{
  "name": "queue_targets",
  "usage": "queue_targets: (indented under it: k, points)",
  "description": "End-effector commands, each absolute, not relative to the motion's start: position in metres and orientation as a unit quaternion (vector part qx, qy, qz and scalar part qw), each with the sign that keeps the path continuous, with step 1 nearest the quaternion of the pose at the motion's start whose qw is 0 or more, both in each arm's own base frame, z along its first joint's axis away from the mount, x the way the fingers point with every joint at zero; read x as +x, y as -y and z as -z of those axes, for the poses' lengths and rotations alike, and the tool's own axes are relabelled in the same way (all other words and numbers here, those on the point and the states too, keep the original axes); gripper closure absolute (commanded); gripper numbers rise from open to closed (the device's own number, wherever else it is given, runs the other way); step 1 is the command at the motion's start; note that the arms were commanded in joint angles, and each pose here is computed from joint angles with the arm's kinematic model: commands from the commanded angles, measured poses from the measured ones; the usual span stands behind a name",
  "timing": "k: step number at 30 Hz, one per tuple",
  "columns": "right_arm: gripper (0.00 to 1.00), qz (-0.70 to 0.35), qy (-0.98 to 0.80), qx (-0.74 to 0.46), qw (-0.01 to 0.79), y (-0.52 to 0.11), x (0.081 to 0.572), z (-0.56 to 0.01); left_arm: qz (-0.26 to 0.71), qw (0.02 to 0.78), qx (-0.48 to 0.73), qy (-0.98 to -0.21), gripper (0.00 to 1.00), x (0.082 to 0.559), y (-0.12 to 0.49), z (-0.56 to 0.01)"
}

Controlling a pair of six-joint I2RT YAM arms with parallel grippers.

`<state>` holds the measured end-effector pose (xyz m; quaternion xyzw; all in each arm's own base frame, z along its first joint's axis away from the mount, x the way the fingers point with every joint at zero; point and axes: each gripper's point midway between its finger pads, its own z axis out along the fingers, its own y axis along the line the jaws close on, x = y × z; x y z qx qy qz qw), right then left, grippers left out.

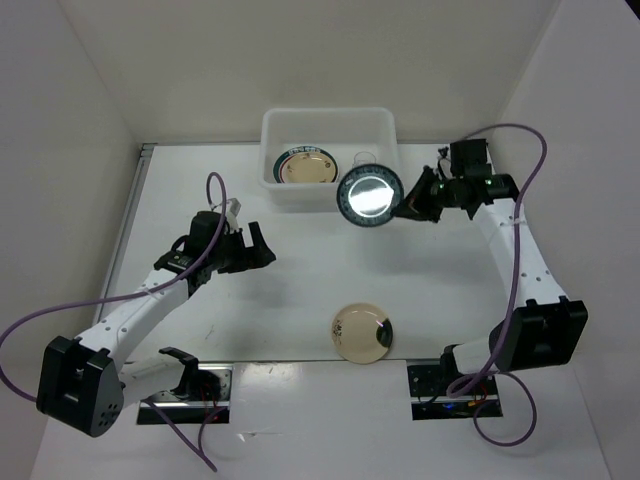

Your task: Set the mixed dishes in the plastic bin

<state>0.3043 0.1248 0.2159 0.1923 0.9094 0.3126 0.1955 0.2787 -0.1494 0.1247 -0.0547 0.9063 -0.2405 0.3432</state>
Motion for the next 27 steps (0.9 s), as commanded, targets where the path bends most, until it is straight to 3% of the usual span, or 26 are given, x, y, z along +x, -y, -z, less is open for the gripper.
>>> queue_targets:
  k: [1, 5, 13, 22, 27]
  points:
    - [1.00, -0.365, -0.884, 0.126, 0.265, -0.149, 0.337, -0.285, 0.241, 0.376, -0.050, -0.893, 0.00, 0.289, 0.147, -0.141]
    - [1.00, -0.340, -0.882, 0.099, 0.312, -0.166, 0.400, -0.294, 0.238, 0.387, -0.055, -0.889, 0.00, 0.291, 0.143, -0.147]
    - [1.00, -0.276, -0.899, 0.059, 0.336, -0.197, 0.512, -0.247, 0.242, 0.395, -0.054, -0.884, 0.00, 0.290, 0.143, -0.153]
    - [1.00, -0.284, -0.892, 0.033, 0.350, -0.236, 0.569, -0.223, 0.242, 0.395, -0.062, -0.884, 0.00, 0.291, 0.141, -0.153]
    - [1.00, -0.284, -0.906, 0.026, 0.313, -0.265, 0.570, -0.172, 0.244, 0.394, -0.066, -0.884, 0.00, 0.291, 0.141, -0.153]
